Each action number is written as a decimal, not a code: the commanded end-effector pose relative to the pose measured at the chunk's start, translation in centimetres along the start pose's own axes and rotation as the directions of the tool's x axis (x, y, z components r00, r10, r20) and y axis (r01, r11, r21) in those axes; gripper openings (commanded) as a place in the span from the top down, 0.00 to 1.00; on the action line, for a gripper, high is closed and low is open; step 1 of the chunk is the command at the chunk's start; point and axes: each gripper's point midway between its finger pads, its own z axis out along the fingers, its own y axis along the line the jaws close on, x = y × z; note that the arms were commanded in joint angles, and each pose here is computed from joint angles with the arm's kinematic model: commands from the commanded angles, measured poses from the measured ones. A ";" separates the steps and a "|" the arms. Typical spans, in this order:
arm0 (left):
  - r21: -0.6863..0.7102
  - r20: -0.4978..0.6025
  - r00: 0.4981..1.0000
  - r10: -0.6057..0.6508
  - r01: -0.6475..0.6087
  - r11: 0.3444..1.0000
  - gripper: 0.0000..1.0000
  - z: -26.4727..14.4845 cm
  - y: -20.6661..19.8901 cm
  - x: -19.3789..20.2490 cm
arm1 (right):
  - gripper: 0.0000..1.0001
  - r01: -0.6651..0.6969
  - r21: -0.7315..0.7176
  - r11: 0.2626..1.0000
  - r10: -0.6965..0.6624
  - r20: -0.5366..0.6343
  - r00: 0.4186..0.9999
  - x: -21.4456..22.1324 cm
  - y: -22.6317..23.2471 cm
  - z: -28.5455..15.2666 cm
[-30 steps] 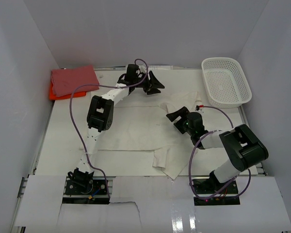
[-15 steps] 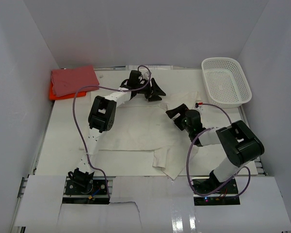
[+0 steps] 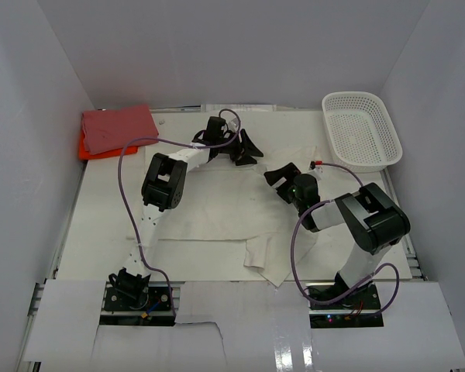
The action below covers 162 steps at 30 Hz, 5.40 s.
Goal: Fold and stack the t-shirts
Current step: Fold the flattened tshirt in 1/3 of the way
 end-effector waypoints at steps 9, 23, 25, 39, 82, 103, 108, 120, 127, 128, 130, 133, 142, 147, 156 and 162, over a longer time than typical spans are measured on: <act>0.015 0.030 0.999 0.014 -0.014 1.000 0.39 -1.9 -2.9 -0.6 | 0.13 0.034 -0.156 0.987 -0.023 0.075 0.997 -1.5 4.3 2.4; 0.049 0.037 0.999 -0.011 0.009 0.999 0.39 -3.2 -3.6 -1.5 | 0.35 -0.172 -0.211 0.962 0.153 -0.104 0.983 1.2 5.8 1.7; 0.065 0.037 0.999 -0.018 0.016 0.998 0.39 -3.7 -4.1 -1.8 | 0.35 -0.232 -0.220 0.948 0.209 -0.121 0.970 1.0 6.1 1.3; 0.099 0.030 0.999 -0.039 0.036 0.994 0.39 -5.5 -4.9 -2.7 | 0.80 -0.481 -0.243 0.842 0.421 -0.262 0.869 0.8 5.8 -2.1; 0.085 0.035 0.999 -0.037 0.034 0.996 0.39 -5.8 -4.1 -3.2 | 0.35 0.265 -0.091 0.960 -0.273 -0.092 0.958 0.3 2.8 -4.6; 0.092 0.037 0.998 -0.044 0.040 0.995 0.39 -6.3 -4.0 -3.3 | 0.35 0.357 -0.062 0.932 -0.362 -0.120 0.924 4.1 3.1 -2.1; 0.095 0.037 0.998 -0.043 0.040 0.995 0.39 -6.3 -4.1 -3.3 | 0.36 0.352 -0.040 0.935 -0.354 -0.071 0.933 3.3 3.7 -1.0; 0.101 0.036 0.998 -0.042 0.038 0.994 0.38 -6.5 -4.2 -3.3 | 0.41 0.457 -0.032 0.889 -0.456 0.034 0.890 1.5 6.6 2.9; 0.102 0.034 0.998 -0.048 0.045 0.994 0.39 -6.6 -4.0 -3.2 | 0.84 0.459 -0.018 0.888 -0.458 0.038 0.888 1.4 6.7 4.1; 0.102 0.034 0.998 -0.048 0.045 0.994 0.39 -6.6 -4.0 -3.2 | 0.92 0.447 -0.017 0.894 -0.447 0.033 0.894 1.4 6.6 4.1; 0.101 0.032 0.998 -0.052 0.049 0.994 0.39 -6.5 -3.9 -3.2 | 0.92 0.399 -0.018 0.917 -0.398 0.018 0.917 1.1 6.5 3.9; 0.100 0.030 0.998 -0.055 0.051 0.994 0.38 -6.5 -3.8 -3.1 | 0.92 0.300 -0.028 0.954 -0.300 0.006 0.954 0.3 6.4 3.4; 0.098 0.029 0.998 -0.063 0.060 0.993 0.39 -6.6 -3.6 -3.1 | 0.92 -0.204 -0.061 0.977 0.192 -0.159 0.968 -1.2 5.3 2.2; 0.135 0.034 0.998 -0.060 0.055 0.989 0.39 -7.2 -4.3 -3.6 | 0.92 -0.410 -0.057 0.910 0.386 -0.241 0.891 -1.1 5.2 2.1; 0.121 0.057 0.997 -0.054 0.047 0.992 0.39 -7.9 -4.0 -4.2 | 0.92 -0.523 -0.148 0.840 0.459 -0.323 0.828 -2.1 5.5 1.3; 0.109 0.051 0.996 -0.077 0.071 0.991 0.39 -7.7 -2.9 -4.0 | 0.92 -0.537 -0.187 0.823 0.468 -0.311 0.827 -3.9 6.7 0.7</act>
